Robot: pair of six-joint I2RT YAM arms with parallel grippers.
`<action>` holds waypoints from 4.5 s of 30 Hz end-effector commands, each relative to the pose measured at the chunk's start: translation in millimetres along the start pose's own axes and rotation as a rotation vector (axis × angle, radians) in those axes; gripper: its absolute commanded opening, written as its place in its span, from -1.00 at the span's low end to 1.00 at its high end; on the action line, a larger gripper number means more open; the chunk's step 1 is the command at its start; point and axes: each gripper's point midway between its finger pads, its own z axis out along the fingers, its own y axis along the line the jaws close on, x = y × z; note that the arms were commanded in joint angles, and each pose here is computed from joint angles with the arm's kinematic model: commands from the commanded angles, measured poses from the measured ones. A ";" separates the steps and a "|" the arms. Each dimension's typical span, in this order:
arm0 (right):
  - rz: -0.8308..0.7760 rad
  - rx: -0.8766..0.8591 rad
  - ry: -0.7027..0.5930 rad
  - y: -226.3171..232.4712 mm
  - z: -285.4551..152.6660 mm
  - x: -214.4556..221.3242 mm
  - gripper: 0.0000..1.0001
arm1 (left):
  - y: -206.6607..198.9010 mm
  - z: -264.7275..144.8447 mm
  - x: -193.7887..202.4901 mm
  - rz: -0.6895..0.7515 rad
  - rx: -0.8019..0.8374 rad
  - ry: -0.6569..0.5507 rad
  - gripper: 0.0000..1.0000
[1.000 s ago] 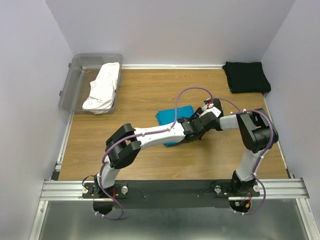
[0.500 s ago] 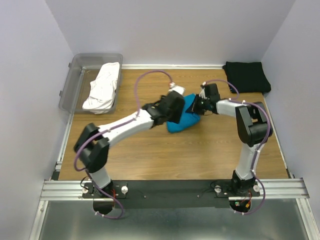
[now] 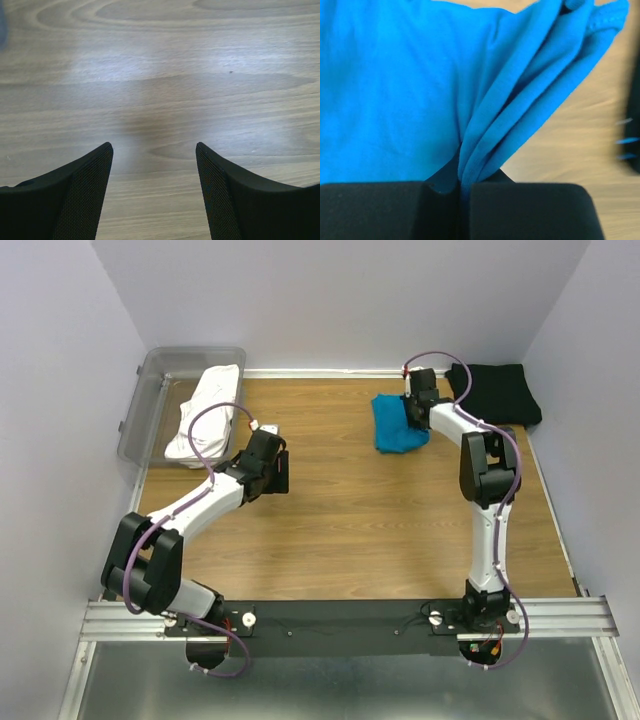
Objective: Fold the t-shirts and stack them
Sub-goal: Neatly place the folded tshirt to the corner, then reset both grippers
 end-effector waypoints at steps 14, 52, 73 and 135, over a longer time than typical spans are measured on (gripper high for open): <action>-0.331 0.374 -0.002 -137.8 32.8 -59.6 -0.99 | -11.1 1.4 37.7 -0.110 0.131 0.118 0.50; -0.304 0.487 -0.181 -237.3 -16.7 -132.1 -0.99 | -9.9 14.1 77.1 -0.046 0.152 0.249 0.48; -0.380 0.663 -0.077 -274.9 35.1 -85.3 -0.57 | -13.2 20.0 80.6 -0.037 0.154 0.290 0.48; 0.618 0.394 -0.857 -155.4 -457.1 62.8 1.00 | 124.4 -224.4 -55.8 -0.687 -0.086 -0.926 0.97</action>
